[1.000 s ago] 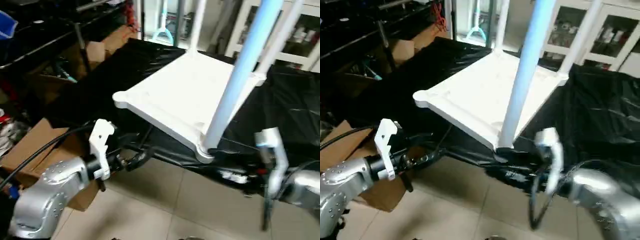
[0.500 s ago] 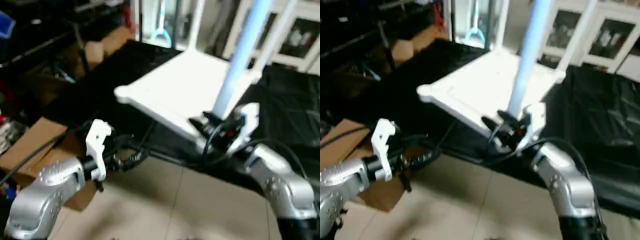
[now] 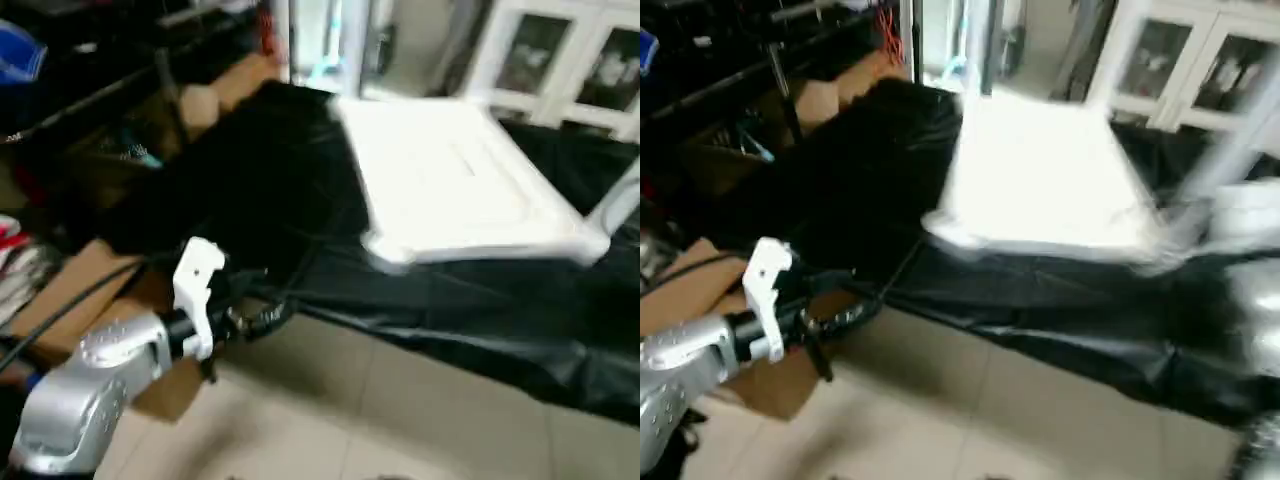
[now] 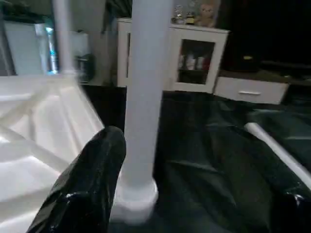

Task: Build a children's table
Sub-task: Rotate table base

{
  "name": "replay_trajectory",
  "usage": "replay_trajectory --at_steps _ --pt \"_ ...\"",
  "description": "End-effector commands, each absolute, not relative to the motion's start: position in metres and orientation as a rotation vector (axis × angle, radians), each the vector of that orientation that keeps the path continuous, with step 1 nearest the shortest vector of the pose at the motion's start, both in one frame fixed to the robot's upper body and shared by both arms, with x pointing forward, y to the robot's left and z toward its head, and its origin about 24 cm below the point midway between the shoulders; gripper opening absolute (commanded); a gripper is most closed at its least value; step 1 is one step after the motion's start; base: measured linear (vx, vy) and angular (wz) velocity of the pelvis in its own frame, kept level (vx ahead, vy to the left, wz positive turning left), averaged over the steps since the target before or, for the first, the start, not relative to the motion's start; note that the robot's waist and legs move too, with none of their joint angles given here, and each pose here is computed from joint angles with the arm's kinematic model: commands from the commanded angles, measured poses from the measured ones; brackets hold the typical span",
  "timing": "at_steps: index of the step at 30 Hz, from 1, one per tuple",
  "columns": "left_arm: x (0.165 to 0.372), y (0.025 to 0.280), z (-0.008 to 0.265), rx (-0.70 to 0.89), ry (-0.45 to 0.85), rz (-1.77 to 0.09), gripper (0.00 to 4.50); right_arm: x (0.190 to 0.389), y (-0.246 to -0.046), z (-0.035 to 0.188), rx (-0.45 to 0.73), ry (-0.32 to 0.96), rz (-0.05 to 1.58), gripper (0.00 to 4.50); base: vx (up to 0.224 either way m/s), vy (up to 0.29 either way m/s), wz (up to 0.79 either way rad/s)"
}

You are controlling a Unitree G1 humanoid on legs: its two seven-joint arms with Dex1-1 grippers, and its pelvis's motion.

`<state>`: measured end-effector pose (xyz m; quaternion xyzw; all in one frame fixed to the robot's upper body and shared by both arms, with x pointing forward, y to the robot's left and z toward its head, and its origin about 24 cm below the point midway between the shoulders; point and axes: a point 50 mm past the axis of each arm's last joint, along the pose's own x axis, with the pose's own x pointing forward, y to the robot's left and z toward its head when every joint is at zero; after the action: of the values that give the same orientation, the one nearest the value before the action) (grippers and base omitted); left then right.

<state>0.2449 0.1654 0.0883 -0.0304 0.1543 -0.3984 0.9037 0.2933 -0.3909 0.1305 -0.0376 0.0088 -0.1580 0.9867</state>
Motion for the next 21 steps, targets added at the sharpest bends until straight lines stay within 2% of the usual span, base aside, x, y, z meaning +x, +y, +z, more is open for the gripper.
replay_trajectory --at_steps 1,2,6,8,9,10,11,12,14,16,18,21 --pt "0.248 0.163 0.090 -0.048 0.309 -0.823 4.44 0.300 -0.374 0.120 -0.058 0.030 -0.216 3.24 0.000 0.000 0.00" --pt "0.248 0.163 0.090 -0.047 0.308 -0.822 4.44 0.302 -0.370 0.119 -0.050 0.029 -0.189 3.24 0.000 0.000 0.00" --pt "0.254 0.157 0.091 -0.029 0.280 -0.799 4.44 0.315 -0.298 0.094 -0.024 0.068 0.160 3.24 0.000 0.000 0.00" --pt "0.258 0.156 0.092 -0.015 0.262 -0.777 4.44 0.320 -0.276 0.089 -0.005 0.080 0.248 3.24 0.000 0.000 0.00" --pt "0.259 0.155 0.092 -0.012 0.258 -0.772 4.44 0.321 -0.273 0.088 -0.001 0.084 0.264 3.24 0.000 0.000 0.00" --pt "0.268 0.156 0.094 -0.004 0.228 -0.709 4.44 0.330 -0.242 0.084 0.012 0.118 0.396 3.24 0.000 0.000 0.00" --pt "0.268 0.156 0.094 -0.004 0.228 -0.709 4.44 0.330 -0.242 0.084 0.012 0.118 0.396 3.24 0.000 0.000 0.00" --pt "0.277 0.157 0.095 -0.007 0.210 -0.649 4.44 0.341 -0.214 0.086 0.014 0.130 0.503 3.24 0.000 0.000 0.00" --pt "0.280 0.158 0.095 0.001 0.206 -0.628 4.44 0.348 -0.202 0.089 -0.002 0.134 0.543 3.24 0.000 0.000 0.00" --pt "0.282 0.157 0.093 0.021 0.215 -0.625 4.44 0.366 -0.167 0.096 -0.109 0.192 0.680 3.24 0.000 0.000 0.00" --pt "0.282 0.156 0.093 0.024 0.217 -0.630 4.44 0.370 -0.158 0.097 -0.150 0.219 0.716 3.24 0.000 0.000 0.00" --pt "0.279 0.158 0.092 0.021 0.218 -0.625 4.44 0.381 -0.147 0.094 -0.317 0.348 0.748 3.24 0.000 0.000 0.00"
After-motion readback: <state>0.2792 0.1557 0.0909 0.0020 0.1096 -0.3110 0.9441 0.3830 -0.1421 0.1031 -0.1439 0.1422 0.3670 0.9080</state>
